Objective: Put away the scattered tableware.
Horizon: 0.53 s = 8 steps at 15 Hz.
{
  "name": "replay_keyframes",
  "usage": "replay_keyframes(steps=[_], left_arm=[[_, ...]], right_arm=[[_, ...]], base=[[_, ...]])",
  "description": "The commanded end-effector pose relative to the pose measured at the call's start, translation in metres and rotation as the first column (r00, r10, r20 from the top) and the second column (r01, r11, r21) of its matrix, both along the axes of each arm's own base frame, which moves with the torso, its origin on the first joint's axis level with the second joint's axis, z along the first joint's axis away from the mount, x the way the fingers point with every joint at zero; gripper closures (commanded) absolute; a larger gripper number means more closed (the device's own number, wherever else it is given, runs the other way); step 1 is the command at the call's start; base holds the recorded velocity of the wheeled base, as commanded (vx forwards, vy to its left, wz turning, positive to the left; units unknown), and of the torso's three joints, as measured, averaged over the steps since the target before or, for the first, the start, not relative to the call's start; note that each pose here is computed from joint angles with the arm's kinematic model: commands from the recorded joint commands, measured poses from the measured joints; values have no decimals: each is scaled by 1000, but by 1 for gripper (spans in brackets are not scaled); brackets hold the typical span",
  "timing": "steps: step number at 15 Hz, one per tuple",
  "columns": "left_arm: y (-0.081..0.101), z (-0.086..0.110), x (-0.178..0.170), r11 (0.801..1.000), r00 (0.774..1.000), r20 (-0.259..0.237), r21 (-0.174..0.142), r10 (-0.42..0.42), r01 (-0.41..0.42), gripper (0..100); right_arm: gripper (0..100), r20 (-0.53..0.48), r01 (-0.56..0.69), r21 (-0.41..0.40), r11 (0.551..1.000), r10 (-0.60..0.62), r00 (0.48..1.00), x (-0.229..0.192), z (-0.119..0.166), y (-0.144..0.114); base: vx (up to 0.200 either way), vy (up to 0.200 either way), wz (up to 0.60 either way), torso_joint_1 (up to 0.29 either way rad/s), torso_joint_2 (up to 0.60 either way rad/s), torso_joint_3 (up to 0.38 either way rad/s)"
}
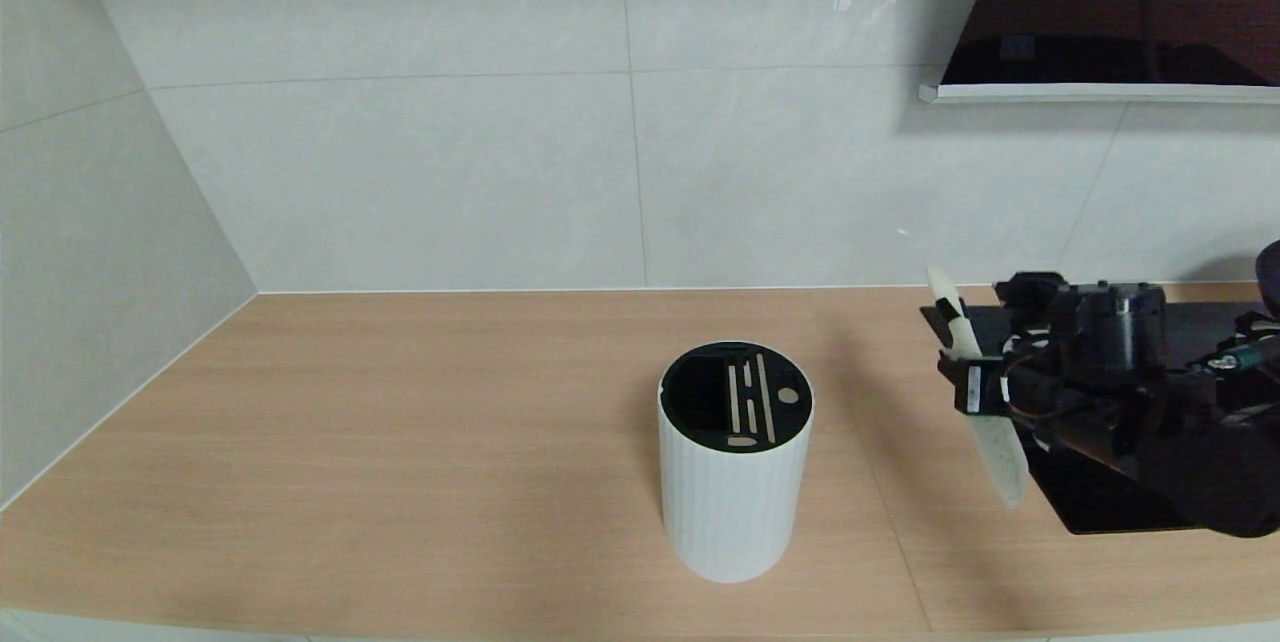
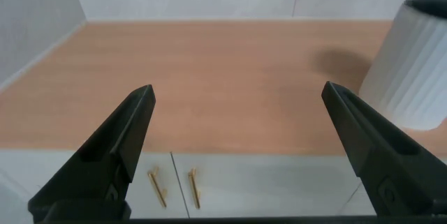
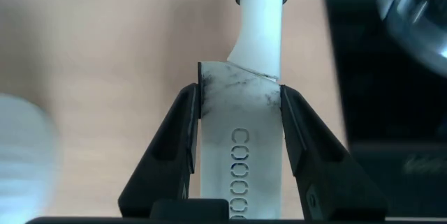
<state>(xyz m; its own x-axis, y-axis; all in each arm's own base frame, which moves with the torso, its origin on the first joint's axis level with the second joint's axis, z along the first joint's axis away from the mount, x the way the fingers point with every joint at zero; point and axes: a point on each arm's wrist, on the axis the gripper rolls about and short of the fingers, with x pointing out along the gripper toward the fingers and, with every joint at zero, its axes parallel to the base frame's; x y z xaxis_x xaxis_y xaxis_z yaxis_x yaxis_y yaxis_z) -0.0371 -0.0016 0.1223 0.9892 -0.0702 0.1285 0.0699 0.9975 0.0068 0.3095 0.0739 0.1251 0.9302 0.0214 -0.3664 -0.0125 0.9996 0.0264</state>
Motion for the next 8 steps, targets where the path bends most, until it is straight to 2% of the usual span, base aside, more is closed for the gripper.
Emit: replay_keyframes(steps=[1, 3, 4, 6, 7, 8], left_arm=[[-4, 76, 12, 980, 977, -72, 12, -200, 201, 0], [-7, 128, 44, 951, 944, -117, 4, -307, 310, 0], [-8, 144, 67, 939, 926, -160, -14, -342, 344, 0], [-11, 155, 115, 915, 877, -267, -67, -400, 397, 0], [-15, 157, 143, 904, 849, -312, -109, -427, 414, 0], [-24, 158, 168, 880, 821, -317, -159, -475, 447, 0]], right_arm=[[100, 217, -71, 56, 996, 57, 974, -18, 89, 16], [100, 285, -131, 71, 989, 105, 953, -26, 112, 32], [100, 307, -166, 76, 983, 135, 942, -33, 120, 40], [100, 321, -214, 59, 975, 185, 929, -45, 124, 45], [100, 320, -235, 34, 971, 212, 923, -50, 123, 49], [100, 315, -258, 28, 966, 236, 919, -56, 120, 54]], base=[[0, 0, 0, 0, 0, 0], [0, 0, 0, 0, 0, 0], [0, 0, 0, 0, 0, 0], [0, 0, 0, 0, 0, 0], [0, 0, 0, 0, 0, 0], [0, 0, 0, 0, 0, 0]])
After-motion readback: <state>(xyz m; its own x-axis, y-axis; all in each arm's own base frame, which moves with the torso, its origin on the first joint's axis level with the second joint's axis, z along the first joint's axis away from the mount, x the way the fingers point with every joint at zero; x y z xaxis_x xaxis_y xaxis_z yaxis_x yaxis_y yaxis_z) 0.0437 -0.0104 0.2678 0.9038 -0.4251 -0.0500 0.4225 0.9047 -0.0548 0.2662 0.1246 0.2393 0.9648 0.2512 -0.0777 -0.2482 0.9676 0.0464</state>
